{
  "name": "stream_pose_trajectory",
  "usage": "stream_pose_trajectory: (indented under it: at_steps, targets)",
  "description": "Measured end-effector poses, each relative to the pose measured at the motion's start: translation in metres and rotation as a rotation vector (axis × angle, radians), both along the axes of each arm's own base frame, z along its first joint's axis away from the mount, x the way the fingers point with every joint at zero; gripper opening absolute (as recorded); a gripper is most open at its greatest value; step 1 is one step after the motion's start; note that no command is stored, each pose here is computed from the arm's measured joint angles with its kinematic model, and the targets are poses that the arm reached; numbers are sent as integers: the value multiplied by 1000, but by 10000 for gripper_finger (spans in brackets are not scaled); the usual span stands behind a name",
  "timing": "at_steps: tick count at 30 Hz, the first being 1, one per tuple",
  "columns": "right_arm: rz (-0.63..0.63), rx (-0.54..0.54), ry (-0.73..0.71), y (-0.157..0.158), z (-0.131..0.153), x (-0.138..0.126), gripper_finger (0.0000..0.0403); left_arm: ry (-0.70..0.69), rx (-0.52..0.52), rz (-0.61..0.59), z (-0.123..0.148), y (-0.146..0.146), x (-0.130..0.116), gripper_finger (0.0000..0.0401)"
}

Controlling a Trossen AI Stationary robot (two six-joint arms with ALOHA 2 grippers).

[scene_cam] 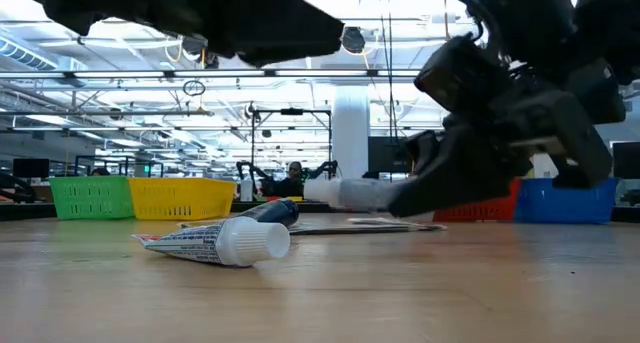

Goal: Pick & Place Travel size toiletries
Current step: Put the toothpaste into the green bin

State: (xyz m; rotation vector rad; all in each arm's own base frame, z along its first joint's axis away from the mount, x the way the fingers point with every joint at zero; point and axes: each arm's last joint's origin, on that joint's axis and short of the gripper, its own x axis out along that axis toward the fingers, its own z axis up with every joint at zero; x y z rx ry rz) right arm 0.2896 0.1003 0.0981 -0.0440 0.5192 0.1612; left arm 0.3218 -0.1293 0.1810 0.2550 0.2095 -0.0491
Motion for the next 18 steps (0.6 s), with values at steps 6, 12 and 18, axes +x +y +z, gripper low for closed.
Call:
stream_pose_trajectory:
  at_steps: [6, 12, 18]
  targets:
    - [-53, 65, -88, -7, 8, 7, 24, 107, 4, 63, -11, 12, 1, 283]
    - [-76, 91, -152, -14, 14, 12, 28, 228, -62, 152, -23, 24, -1, 299]
    - [-74, 81, -172, -16, 16, 13, 24, 266, -79, 110, -25, 25, -1, 225]
